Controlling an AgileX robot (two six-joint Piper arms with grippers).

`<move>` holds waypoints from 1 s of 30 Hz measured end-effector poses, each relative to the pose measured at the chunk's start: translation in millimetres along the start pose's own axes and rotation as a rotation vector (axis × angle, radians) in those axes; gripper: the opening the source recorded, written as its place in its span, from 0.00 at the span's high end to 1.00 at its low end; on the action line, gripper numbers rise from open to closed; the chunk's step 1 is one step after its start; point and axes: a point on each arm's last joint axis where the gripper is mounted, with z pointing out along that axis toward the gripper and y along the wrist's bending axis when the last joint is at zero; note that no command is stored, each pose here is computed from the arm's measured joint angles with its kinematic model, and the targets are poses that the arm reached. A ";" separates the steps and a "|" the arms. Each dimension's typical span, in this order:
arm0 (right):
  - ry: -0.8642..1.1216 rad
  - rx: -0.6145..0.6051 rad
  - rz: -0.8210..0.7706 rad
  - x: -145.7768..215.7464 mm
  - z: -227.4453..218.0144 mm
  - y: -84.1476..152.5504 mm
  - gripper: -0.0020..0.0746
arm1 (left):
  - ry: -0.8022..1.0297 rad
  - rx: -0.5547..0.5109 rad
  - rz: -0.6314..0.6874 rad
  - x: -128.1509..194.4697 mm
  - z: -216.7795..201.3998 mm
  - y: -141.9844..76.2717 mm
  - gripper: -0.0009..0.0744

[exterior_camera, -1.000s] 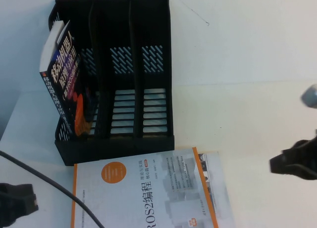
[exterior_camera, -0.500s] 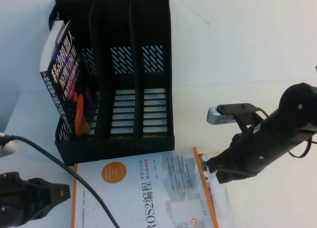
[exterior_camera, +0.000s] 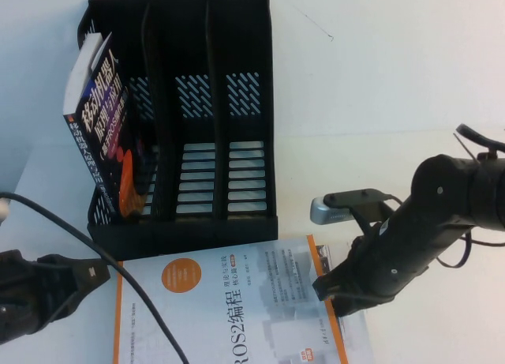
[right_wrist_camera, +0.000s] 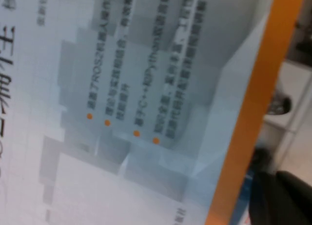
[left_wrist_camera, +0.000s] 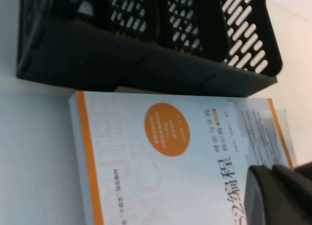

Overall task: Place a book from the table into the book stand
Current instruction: Push book with right arm, then pick up the book with your left arm

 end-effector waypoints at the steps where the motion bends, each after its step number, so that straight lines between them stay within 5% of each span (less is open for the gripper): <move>1: 0.005 -0.001 -0.008 0.7 2.2 2.8 0.97 | 0.002 -0.005 -0.011 1.2 1.2 1.7 0.99; 13: -0.013 0.003 -0.057 2.2 12.3 27.2 0.97 | 0.063 -0.093 -0.157 5.6 23.2 35.8 0.99; 18: -0.022 0.019 -0.041 3.0 4.5 27.6 0.97 | 0.078 0.001 -0.263 -3.1 15.2 59.3 0.99; 22: -0.079 0.013 -0.007 3.0 -27.0 30.1 0.97 | 0.054 0.090 -0.315 -9.4 4.4 77.1 0.99; 30: -0.309 0.066 -0.047 17.4 -134.5 15.3 0.97 | 0.106 0.088 -0.350 -5.4 10.7 99.8 0.97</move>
